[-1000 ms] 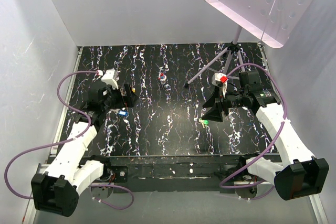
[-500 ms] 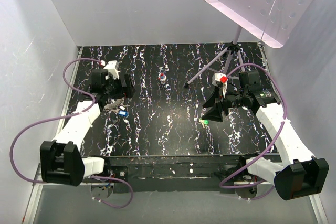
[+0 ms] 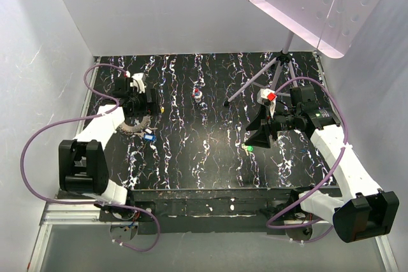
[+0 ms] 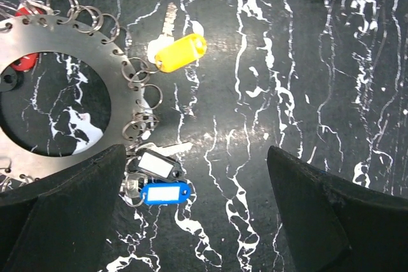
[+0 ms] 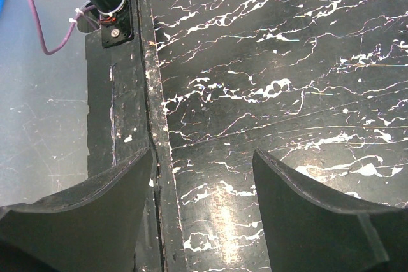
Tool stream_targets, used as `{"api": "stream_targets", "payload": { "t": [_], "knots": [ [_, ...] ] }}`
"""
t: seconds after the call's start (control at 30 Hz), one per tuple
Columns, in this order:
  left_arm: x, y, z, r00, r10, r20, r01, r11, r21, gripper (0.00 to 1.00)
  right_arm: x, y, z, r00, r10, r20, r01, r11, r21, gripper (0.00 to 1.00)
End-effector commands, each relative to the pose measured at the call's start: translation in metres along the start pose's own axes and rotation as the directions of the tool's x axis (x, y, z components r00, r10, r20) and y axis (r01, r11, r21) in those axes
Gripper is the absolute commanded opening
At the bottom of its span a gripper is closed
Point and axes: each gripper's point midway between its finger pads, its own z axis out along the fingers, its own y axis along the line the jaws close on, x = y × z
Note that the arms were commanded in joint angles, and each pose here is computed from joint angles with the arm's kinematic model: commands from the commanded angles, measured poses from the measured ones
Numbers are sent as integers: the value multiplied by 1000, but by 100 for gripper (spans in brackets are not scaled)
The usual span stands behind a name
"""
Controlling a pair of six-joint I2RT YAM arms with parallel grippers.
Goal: Put the keys on the keyring
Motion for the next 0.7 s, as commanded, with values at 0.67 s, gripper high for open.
{"api": "stream_targets", "payload": {
  "t": [0.67],
  "knots": [
    [-24, 113, -22, 958, -225, 179, 268, 924, -274, 72, -7, 13, 0, 1000, -18, 20, 19, 999, -46, 72]
  ]
}}
